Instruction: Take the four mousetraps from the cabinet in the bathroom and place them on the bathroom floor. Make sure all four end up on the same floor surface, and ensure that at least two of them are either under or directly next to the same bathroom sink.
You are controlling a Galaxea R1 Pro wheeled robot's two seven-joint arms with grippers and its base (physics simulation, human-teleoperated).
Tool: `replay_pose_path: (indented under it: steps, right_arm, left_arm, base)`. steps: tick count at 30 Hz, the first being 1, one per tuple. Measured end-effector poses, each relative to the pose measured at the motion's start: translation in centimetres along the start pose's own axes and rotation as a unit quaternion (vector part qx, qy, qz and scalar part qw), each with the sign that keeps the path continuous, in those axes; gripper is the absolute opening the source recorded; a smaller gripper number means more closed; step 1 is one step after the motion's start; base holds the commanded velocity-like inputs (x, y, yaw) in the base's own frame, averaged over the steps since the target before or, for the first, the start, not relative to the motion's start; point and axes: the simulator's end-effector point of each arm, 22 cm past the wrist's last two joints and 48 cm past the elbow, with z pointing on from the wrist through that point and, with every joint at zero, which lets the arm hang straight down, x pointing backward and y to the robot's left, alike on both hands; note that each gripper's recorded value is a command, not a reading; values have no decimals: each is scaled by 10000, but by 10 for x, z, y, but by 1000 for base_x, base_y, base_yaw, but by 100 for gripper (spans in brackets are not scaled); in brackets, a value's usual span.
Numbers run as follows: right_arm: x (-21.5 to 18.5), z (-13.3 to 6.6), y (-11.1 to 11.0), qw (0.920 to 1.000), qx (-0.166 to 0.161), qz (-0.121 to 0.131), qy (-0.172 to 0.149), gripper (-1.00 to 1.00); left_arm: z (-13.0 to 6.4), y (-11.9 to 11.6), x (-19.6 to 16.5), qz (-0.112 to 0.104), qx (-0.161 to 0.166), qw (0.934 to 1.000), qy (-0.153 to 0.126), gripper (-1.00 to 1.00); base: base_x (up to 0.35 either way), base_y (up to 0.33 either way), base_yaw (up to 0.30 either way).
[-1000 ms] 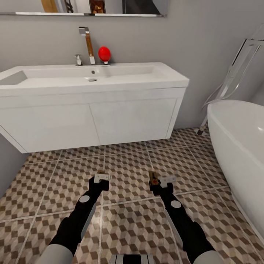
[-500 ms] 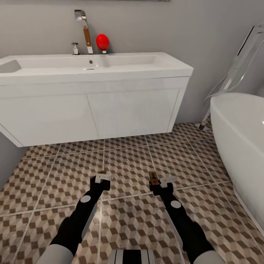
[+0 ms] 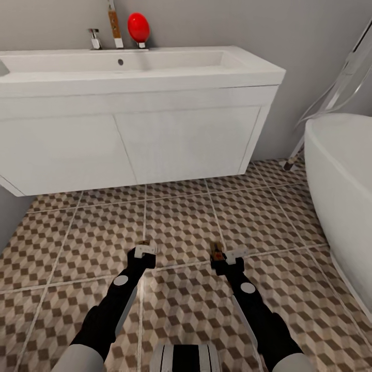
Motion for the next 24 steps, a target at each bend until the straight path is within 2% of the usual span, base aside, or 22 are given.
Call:
replay_pose_path:
  steps: [24]
  right_arm:
    - [82, 23, 7, 9977, -75, 58, 675, -100]
  left_arm:
    - [24, -3, 85, -78, 45, 9976, 689, -100]
  base:
    - [0, 0, 0]
